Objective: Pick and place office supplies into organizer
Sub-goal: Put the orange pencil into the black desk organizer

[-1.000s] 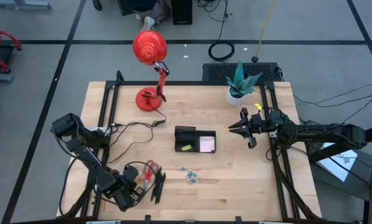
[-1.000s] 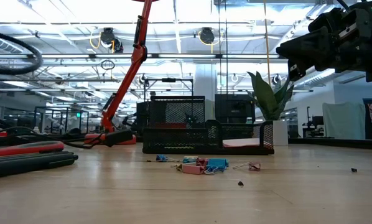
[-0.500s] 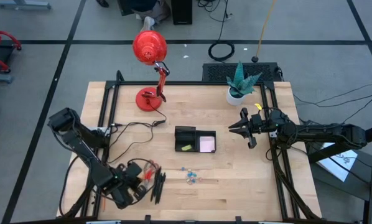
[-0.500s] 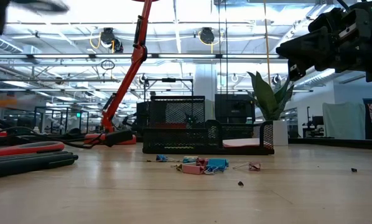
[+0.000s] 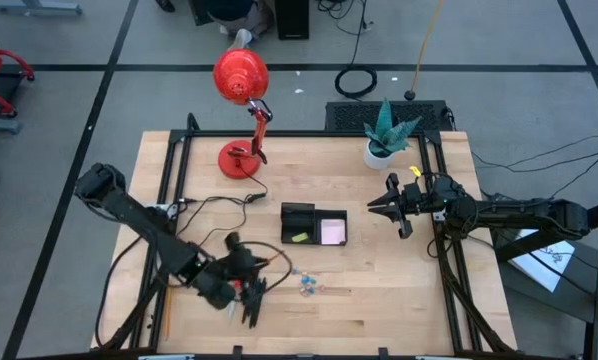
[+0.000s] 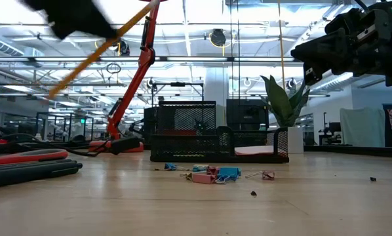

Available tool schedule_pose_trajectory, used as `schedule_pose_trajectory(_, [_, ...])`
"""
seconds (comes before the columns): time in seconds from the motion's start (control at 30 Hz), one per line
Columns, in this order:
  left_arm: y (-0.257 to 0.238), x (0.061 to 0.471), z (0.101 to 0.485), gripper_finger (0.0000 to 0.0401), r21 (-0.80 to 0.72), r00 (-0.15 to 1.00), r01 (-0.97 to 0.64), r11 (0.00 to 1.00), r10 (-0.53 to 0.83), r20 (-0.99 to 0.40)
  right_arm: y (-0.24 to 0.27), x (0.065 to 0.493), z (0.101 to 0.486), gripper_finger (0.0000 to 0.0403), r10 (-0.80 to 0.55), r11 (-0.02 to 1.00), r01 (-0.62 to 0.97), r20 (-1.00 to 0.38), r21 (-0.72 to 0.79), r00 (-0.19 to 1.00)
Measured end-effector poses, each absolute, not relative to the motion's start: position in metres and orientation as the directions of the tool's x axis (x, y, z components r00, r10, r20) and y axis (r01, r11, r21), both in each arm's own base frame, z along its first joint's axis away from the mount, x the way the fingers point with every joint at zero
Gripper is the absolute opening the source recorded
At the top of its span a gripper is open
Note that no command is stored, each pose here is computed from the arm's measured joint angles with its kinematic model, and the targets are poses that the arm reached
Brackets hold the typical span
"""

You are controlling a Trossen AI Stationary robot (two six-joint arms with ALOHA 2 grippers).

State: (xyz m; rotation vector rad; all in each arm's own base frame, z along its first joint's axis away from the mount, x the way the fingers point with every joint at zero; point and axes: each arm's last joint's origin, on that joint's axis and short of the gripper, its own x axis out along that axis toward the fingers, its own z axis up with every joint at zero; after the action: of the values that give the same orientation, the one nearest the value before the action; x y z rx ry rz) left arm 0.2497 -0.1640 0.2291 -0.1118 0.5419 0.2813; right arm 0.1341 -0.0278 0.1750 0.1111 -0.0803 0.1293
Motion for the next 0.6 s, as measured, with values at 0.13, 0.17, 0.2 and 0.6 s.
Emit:
schedule_pose_trajectory(0.13, [-0.147, 0.269, 0.248, 0.003, 0.086, 0.882, -0.231, 0.969, 0.246, -0.402, -0.028, 0.134, 0.175, 0.0059, 0.124, 0.985, -0.133, 0.087, 0.106, 0.988])
schedule_pose_trajectory(0.17, [-0.142, 0.273, 0.253, 0.0031, 0.109, 0.893, -0.231, 0.967, 0.255, -0.371, -0.028, 0.134, 0.175, 0.0059, 0.124, 0.985, -0.133, 0.087, 0.106, 0.988])
schedule_pose_trajectory(0.2, [-0.136, 0.277, 0.258, 0.003, 0.135, 0.901, -0.234, 0.963, 0.267, -0.343, -0.028, 0.134, 0.175, 0.0059, 0.124, 0.985, -0.133, 0.087, 0.105, 0.988])
schedule_pose_trajectory(0.6, [-0.052, 0.32, 0.267, 0.0031, 0.22, 0.9, -0.313, 0.924, 0.362, -0.242, -0.028, 0.134, 0.175, 0.0059, 0.124, 0.986, -0.133, 0.087, 0.106, 0.988])
